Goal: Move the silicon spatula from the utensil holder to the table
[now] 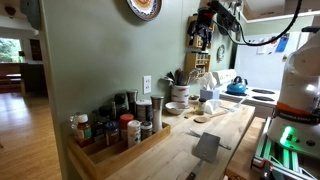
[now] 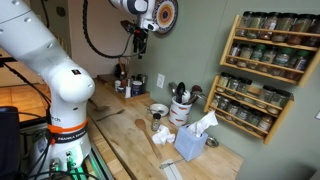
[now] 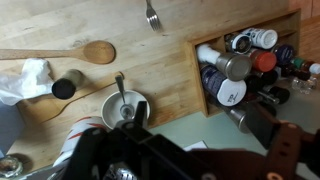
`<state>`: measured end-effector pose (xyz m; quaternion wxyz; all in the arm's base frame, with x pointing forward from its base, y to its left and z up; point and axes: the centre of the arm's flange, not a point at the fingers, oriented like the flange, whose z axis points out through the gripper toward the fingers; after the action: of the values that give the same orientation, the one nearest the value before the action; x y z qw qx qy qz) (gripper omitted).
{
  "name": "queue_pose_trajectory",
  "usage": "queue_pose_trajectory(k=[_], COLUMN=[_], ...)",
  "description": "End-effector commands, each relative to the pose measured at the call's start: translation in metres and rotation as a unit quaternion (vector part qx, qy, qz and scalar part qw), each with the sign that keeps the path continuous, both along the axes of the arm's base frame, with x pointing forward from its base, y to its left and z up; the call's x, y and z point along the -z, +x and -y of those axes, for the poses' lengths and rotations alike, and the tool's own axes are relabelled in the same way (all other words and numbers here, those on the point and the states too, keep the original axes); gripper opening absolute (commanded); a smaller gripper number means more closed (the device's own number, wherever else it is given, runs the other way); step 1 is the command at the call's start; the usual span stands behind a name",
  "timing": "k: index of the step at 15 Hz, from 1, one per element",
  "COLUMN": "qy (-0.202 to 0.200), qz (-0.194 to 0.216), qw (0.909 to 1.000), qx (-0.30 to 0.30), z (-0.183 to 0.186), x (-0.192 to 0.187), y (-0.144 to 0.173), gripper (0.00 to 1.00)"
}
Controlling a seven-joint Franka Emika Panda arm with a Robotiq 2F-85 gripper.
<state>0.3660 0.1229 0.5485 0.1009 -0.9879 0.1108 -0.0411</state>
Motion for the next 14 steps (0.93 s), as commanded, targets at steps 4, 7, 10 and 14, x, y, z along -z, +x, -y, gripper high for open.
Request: queue_pose_trajectory(k=[4,7,10,14], qy=[0.000,0.000,0.000,0.001], qz=[0.000,0.000,0.000,0.000], qw=[1.0000,1.0000,1.0000,0.9998], qx=[0.000,0.000,0.000,0.017], z=[0.0000,0.0000,0.0000,0.0069], x=[0.0000,0.0000,0.0000,0.0037], y=[0.0000,0.0000,0.0000,0.0086], gripper=[1.00,1.00,1.00,1.00])
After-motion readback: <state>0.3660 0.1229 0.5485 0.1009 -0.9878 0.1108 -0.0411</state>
